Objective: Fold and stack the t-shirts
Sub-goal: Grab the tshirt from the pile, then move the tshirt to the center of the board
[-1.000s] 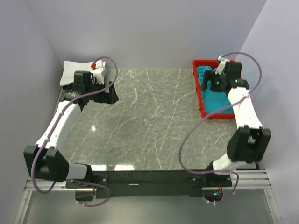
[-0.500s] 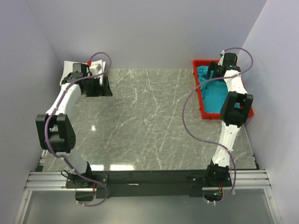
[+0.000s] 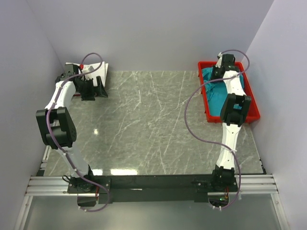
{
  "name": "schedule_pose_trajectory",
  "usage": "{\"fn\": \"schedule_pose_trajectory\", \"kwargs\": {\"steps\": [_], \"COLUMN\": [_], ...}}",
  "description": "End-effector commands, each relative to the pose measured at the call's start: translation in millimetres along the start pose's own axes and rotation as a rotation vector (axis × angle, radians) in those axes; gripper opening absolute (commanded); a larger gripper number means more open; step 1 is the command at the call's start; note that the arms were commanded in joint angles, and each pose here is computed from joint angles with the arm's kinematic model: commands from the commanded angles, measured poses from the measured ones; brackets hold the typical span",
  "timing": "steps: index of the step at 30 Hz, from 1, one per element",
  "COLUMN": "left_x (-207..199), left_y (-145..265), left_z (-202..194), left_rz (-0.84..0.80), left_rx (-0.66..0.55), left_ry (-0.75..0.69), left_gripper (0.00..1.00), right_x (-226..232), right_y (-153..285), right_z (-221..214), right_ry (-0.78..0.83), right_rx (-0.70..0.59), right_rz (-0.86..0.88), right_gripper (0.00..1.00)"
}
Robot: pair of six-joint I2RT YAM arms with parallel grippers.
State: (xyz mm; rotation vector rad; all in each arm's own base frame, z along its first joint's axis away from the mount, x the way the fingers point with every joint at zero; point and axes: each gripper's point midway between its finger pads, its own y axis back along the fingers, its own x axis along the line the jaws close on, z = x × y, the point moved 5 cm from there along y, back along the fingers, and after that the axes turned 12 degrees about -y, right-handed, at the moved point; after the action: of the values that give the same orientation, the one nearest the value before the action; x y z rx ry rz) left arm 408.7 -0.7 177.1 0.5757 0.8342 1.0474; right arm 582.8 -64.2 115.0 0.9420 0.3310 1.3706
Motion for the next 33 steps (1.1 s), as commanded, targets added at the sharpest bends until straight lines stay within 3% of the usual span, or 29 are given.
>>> {"fn": "schedule_pose_trajectory", "kwargs": {"steps": [1,6,9,16,25,29,33], "left_x": [-6,-11,-20,-34,-46,-47,-46], "left_y": [19,34,43,62,96,110,122], "left_z": [17,15,8,0,17,24,24], "left_rz": [-0.023,-0.027,-0.039,-0.044,-0.08,-0.067,-0.078], "left_rx": [-0.057,-0.105,-0.129,-0.201,-0.332,-0.366,-0.387], "left_ry": [-0.042,-0.063,-0.072,-0.094,-0.117,-0.133,-0.15], "left_gripper": [0.99,0.99,0.99,0.99,0.99,0.99,0.99], "right_x": [2,26,53,98,201,247,276], "right_y": [18,75,154,282,439,479,485], "right_z": [-13,17,46,47,54,37,10], "right_ry": [-0.034,-0.016,0.004,0.035,0.217,0.279,0.315], "right_rx": [0.088,0.002,-0.127,-0.304,-0.557,-0.595,-0.53], "right_rz": [0.029,0.108,0.177,0.36,0.744,0.891,0.99], "right_gripper": [0.0,0.0,0.0,0.0,0.0,0.0,0.0]}}
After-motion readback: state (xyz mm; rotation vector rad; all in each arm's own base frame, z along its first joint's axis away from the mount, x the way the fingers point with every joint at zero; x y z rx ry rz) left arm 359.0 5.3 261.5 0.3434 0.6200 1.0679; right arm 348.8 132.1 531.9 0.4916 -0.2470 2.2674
